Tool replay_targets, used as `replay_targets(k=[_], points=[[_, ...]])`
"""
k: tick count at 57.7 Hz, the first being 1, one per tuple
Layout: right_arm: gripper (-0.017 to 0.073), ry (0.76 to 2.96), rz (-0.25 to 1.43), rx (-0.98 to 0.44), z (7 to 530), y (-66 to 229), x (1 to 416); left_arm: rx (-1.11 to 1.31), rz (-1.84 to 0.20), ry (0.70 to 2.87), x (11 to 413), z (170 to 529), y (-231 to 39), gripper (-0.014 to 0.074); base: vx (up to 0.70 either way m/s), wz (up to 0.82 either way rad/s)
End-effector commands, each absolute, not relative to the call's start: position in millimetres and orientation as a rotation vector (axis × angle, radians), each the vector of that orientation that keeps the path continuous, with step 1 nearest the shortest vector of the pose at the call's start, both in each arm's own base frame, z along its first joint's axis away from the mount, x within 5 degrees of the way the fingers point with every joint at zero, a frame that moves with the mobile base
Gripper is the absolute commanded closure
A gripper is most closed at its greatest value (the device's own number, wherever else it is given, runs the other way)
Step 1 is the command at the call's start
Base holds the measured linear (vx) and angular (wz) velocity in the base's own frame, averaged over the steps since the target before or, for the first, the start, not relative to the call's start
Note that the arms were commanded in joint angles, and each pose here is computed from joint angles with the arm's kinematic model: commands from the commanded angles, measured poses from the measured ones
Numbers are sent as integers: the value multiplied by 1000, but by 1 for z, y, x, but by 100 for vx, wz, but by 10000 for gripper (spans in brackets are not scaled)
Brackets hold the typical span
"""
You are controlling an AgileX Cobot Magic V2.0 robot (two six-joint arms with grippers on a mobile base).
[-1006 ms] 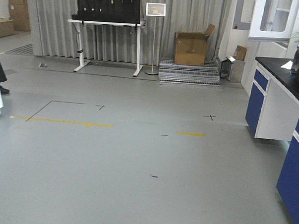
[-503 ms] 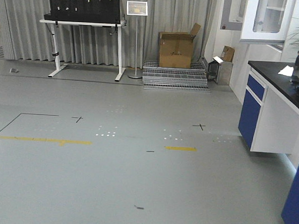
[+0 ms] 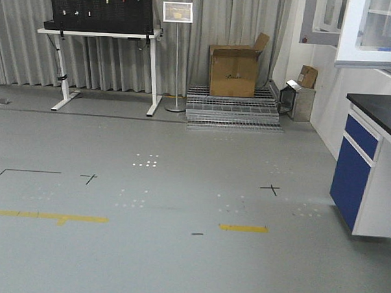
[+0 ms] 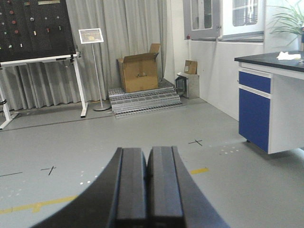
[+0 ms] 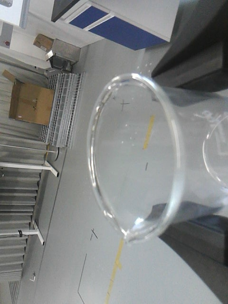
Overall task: Pick beaker and place in left cabinet
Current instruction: 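Drive with the beaker held toward the grey cabinet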
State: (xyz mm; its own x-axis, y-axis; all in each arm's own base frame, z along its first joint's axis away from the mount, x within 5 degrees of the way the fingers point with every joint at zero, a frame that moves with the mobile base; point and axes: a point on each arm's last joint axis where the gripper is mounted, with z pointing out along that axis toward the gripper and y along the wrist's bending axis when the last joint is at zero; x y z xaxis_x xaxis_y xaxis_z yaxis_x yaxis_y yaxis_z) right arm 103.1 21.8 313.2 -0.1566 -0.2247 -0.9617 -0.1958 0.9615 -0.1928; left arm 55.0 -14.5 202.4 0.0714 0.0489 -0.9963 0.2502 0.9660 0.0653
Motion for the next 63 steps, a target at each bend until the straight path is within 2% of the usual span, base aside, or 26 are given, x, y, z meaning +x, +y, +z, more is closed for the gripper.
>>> replay_targets(k=[1, 63], points=[[562, 1661, -23, -349, 327, 25, 104, 222, -167, 1413, 54, 205, -14, 592, 69, -2], [562, 1661, -23, -348, 327, 25, 104, 222, -167, 1413, 54, 205, -14, 592, 68, -2]])
